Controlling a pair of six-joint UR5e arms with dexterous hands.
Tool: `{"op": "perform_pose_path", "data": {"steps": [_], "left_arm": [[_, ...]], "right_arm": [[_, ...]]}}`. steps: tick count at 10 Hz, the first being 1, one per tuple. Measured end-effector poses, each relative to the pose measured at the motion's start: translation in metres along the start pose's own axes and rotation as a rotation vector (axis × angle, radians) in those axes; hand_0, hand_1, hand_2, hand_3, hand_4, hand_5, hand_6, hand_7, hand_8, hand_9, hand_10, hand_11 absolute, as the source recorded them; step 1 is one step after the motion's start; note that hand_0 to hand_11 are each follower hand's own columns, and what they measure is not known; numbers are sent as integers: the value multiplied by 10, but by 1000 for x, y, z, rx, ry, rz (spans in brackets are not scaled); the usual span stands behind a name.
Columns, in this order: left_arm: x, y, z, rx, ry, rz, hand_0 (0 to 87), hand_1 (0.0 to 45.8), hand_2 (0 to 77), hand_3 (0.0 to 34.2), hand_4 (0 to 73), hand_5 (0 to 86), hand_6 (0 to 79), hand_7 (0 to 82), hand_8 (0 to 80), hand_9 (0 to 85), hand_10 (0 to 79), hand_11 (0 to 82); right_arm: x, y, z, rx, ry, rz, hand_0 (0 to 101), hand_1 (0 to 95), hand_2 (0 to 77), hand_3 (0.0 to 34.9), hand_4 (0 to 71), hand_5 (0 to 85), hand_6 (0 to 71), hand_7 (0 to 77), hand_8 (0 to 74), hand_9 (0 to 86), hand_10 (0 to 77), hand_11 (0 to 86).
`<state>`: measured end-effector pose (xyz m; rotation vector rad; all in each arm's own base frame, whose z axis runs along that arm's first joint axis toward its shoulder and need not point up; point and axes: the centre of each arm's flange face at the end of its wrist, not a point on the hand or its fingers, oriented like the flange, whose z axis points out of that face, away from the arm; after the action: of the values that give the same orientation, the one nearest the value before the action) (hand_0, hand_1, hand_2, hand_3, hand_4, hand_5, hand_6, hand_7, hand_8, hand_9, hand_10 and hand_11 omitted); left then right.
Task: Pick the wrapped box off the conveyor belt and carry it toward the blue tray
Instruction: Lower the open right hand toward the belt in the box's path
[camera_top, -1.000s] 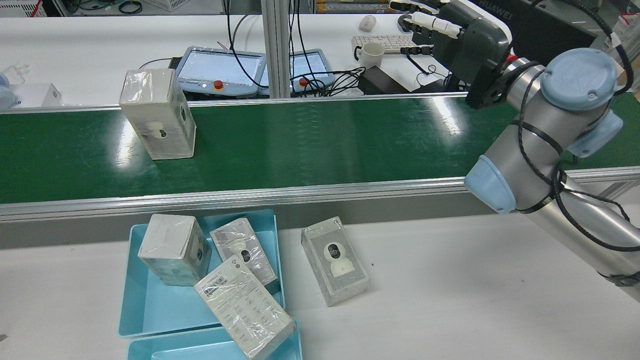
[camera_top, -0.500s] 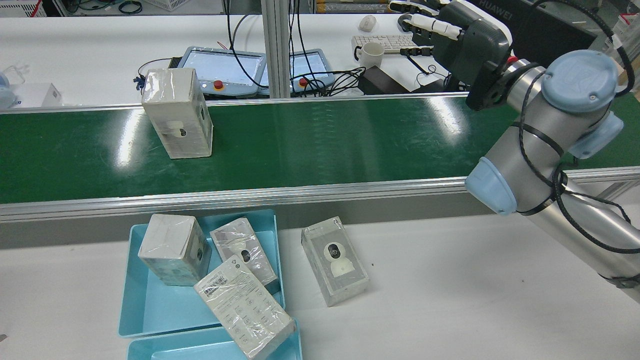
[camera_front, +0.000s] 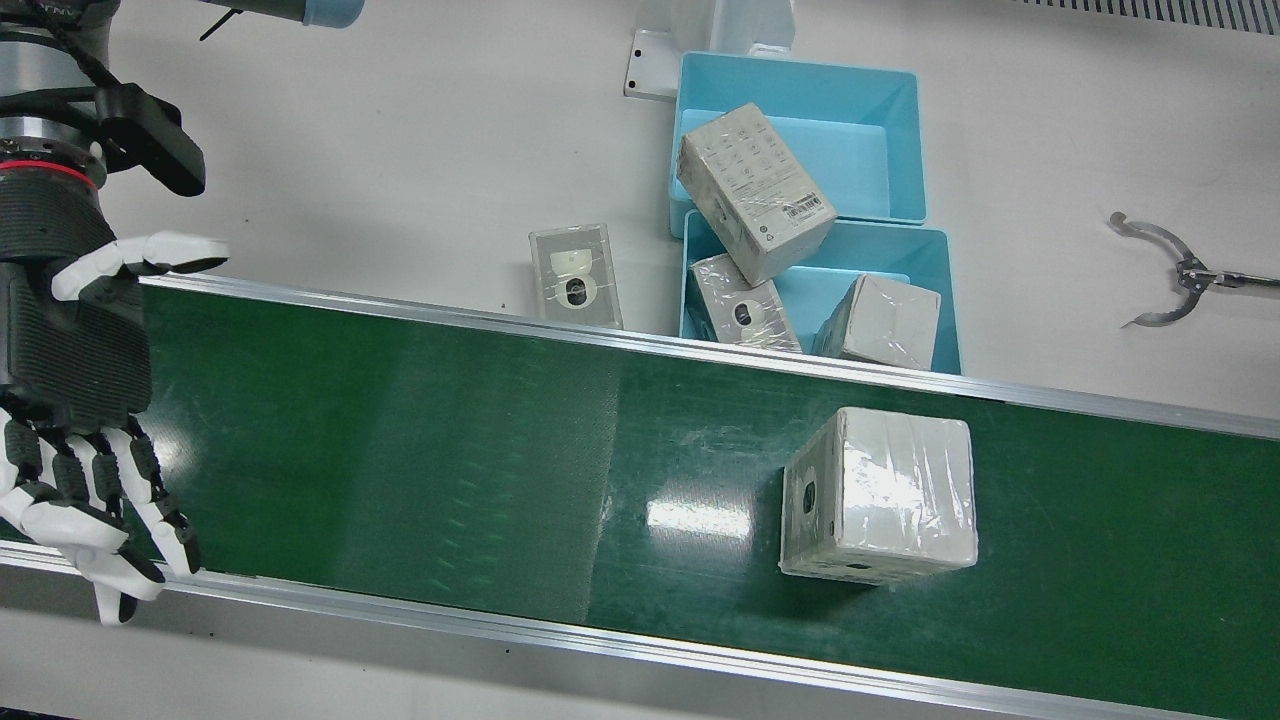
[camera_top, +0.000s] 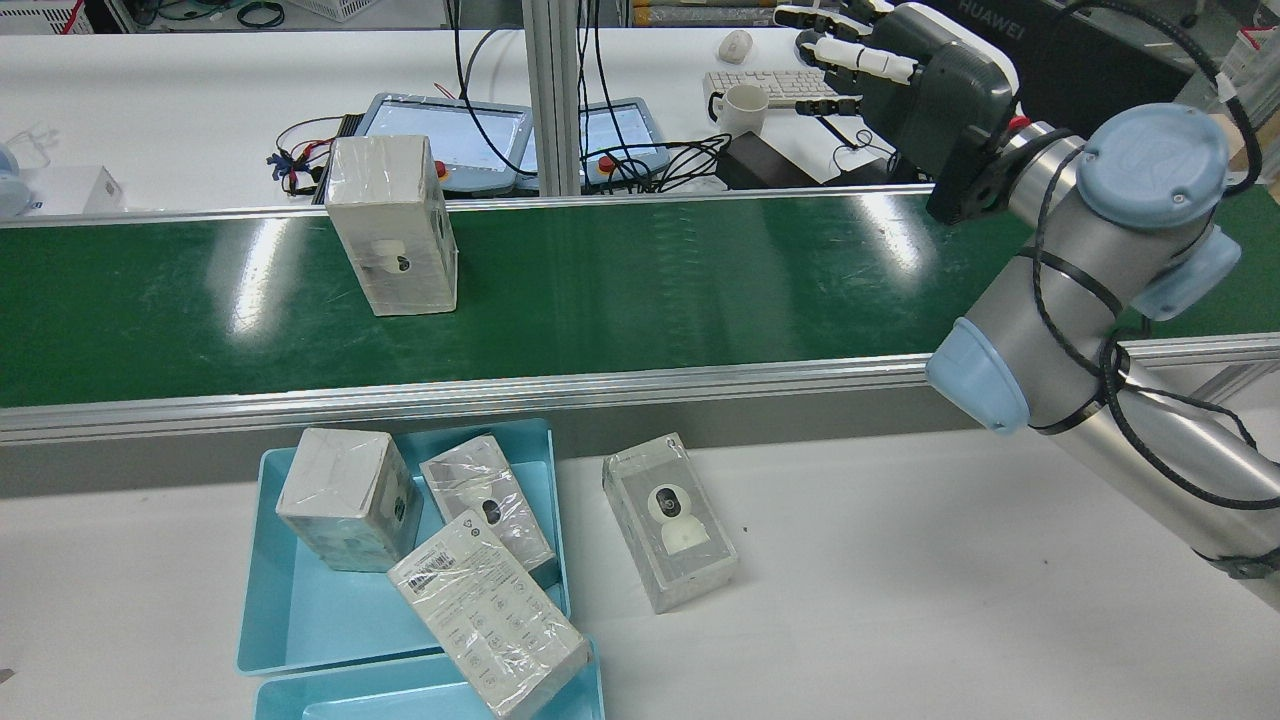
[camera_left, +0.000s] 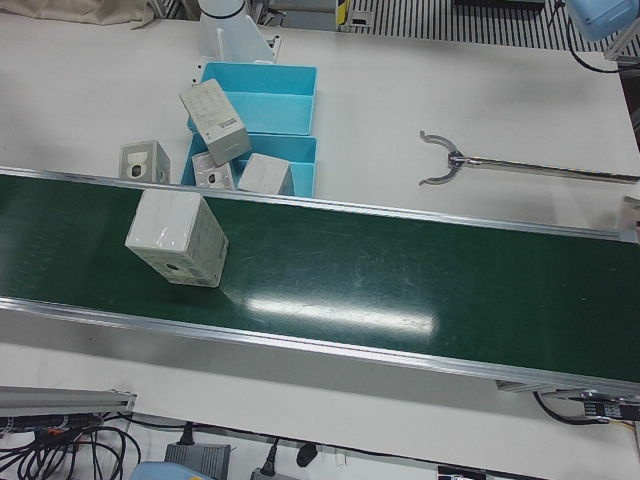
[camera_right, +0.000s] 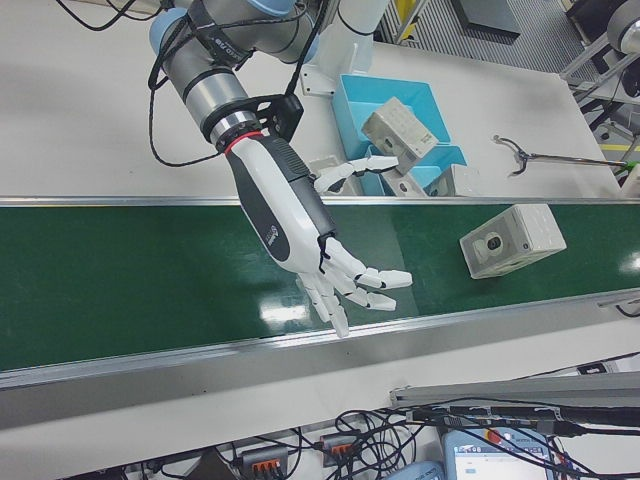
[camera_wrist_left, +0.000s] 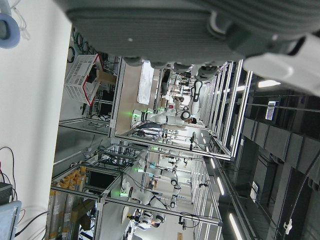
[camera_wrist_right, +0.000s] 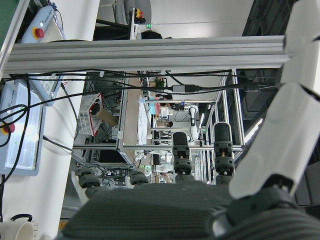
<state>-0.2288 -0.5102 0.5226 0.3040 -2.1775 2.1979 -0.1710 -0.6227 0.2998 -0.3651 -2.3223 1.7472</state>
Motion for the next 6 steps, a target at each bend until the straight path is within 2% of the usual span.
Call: {"op": "perform_pose_path", "data": {"steps": [2, 3, 6], "left_arm": [[0, 0, 0, 0, 0, 0, 0, 0, 5, 0, 5, 5, 5, 5, 5, 0, 5, 0], [0, 0, 0, 0, 0, 0, 0, 0, 5, 0, 5, 5, 5, 5, 0, 5, 5, 0], [0, 0, 0, 0, 0, 0, 0, 0, 5, 0, 0, 5, 5, 5, 5, 0, 5, 0]], "right_arm": [[16, -9, -1, 17, 24, 4, 401, 104, 147, 302, 82, 235, 0, 207, 0, 33, 33, 60], [27, -15, -1, 30, 39, 5, 406, 104, 147, 301, 44, 202, 0, 191, 0, 33, 33, 44], [50, -25, -3, 52, 66, 1, 408, 104, 136, 301, 22, 202, 0, 169, 0, 33, 33, 49]]}}
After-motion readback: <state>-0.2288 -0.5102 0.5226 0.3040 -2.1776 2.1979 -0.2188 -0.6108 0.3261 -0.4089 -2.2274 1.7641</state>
